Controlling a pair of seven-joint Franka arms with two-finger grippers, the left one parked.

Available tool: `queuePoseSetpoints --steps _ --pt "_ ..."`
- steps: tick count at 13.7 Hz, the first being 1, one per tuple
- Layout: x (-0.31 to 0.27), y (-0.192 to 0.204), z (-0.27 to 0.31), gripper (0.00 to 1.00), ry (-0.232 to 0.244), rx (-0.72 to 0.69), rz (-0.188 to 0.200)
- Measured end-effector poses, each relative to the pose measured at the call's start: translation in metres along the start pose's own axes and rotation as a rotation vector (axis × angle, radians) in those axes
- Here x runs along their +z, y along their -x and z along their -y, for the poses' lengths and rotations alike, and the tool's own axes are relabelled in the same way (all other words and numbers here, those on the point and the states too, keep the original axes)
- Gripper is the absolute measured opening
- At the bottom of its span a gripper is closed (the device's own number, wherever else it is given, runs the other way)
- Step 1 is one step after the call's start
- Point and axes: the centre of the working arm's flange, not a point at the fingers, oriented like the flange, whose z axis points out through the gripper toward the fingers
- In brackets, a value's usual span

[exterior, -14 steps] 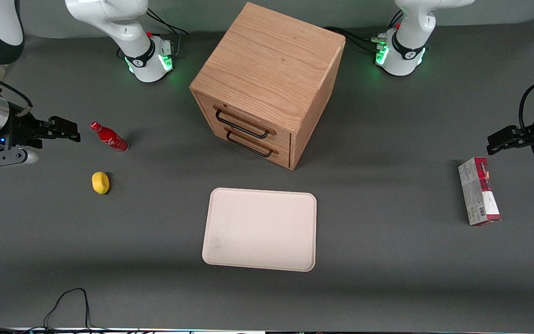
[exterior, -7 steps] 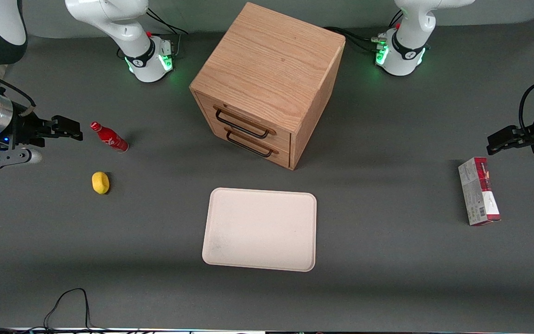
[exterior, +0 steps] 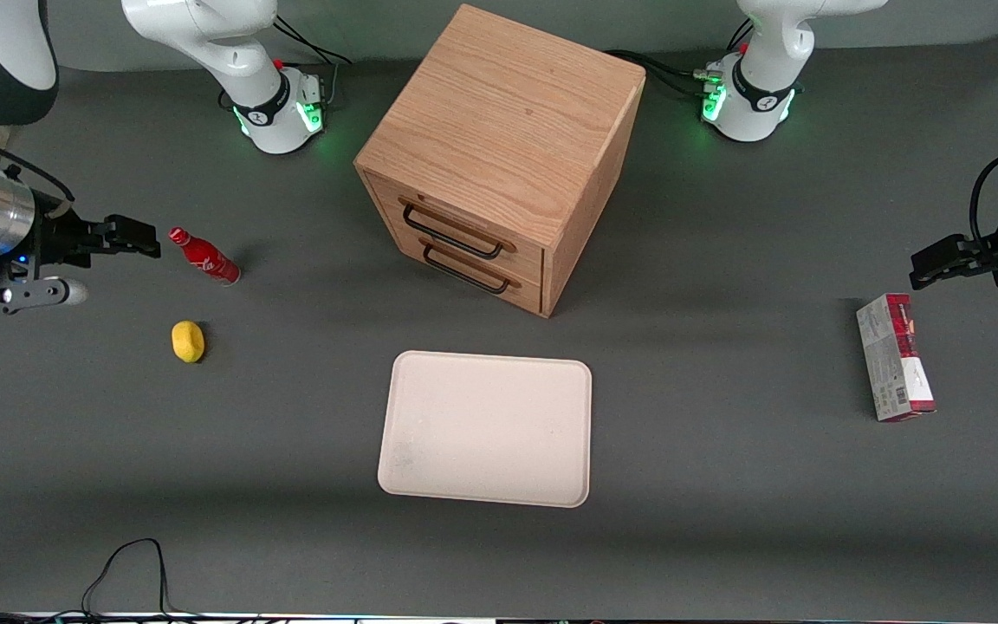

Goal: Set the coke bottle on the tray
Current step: 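Move the open right gripper over the bottle's cap end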

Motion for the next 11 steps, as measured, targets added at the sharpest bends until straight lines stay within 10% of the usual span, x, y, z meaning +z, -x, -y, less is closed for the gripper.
queuePoseSetpoints --steps 11 --pt "0.04 0.108 -0.028 1.0 -0.024 0.052 0.011"
